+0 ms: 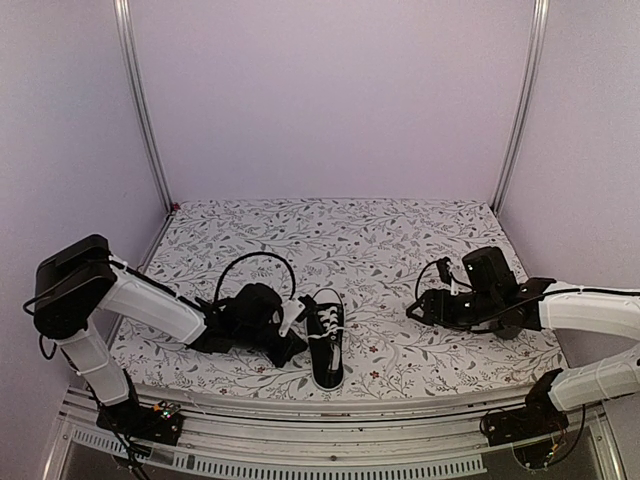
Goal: Tie the shoes
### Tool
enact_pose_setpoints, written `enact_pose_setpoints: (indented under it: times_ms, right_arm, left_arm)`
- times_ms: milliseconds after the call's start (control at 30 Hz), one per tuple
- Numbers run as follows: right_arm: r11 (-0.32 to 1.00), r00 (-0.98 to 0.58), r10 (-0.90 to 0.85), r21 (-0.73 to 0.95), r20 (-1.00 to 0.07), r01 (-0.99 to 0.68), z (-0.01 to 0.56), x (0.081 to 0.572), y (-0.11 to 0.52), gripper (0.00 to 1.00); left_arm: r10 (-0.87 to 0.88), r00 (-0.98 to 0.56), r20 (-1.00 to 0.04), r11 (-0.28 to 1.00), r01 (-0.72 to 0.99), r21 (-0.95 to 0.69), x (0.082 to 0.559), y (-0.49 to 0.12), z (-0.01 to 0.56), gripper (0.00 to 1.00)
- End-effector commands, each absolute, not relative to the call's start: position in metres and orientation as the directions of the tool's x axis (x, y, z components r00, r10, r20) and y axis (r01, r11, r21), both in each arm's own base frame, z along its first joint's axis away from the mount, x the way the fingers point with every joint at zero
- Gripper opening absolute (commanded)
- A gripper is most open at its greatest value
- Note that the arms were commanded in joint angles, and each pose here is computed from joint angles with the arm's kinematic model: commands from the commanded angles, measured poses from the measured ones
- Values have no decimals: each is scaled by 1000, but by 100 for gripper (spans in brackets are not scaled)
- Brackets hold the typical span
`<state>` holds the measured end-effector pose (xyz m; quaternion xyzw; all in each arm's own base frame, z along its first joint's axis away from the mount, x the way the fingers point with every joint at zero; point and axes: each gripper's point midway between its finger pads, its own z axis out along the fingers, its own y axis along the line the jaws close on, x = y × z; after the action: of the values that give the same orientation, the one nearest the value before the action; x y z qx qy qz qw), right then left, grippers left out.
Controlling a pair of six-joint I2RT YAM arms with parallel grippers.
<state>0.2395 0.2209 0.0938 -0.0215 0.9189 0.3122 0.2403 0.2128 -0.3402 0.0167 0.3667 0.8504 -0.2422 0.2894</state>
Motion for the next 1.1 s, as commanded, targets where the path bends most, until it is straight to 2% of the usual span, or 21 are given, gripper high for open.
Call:
enact_pose_setpoints:
  times_ms: [0, 167, 367, 467, 833, 1000, 1067]
  right_arm:
    - [790, -878, 94, 572, -470, -221, 95, 238, 228, 75]
    - [818, -888, 64, 533, -456, -215, 89, 231, 230, 73]
    - [894, -923, 33, 424, -384, -144, 63, 214, 233, 65]
    - [931, -935, 25, 350, -354, -108, 49, 207, 235, 60]
    - [968, -952, -5, 238, -305, -81, 27, 201, 263, 47]
    - [979, -957, -17, 190, -290, -75, 19, 200, 265, 41]
    - [984, -960, -12, 168, -281, -62, 14, 198, 262, 35]
  left_arm:
    - [500, -512, -698, 605, 784, -142, 220, -350, 27, 0]
    - [480, -523, -704, 595, 784, -177, 219, -357, 59, 0]
    - [504, -521, -689, 521, 819, -239, 206, -369, 92, 0]
    - [521, -531, -669, 506, 823, -259, 203, -372, 98, 0]
    - [575, -539, -615, 412, 840, -351, 201, -387, 115, 0]
    - [535, -527, -660, 395, 847, -355, 206, -387, 120, 0]
    - [526, -513, -679, 389, 854, -344, 208, -385, 125, 0]
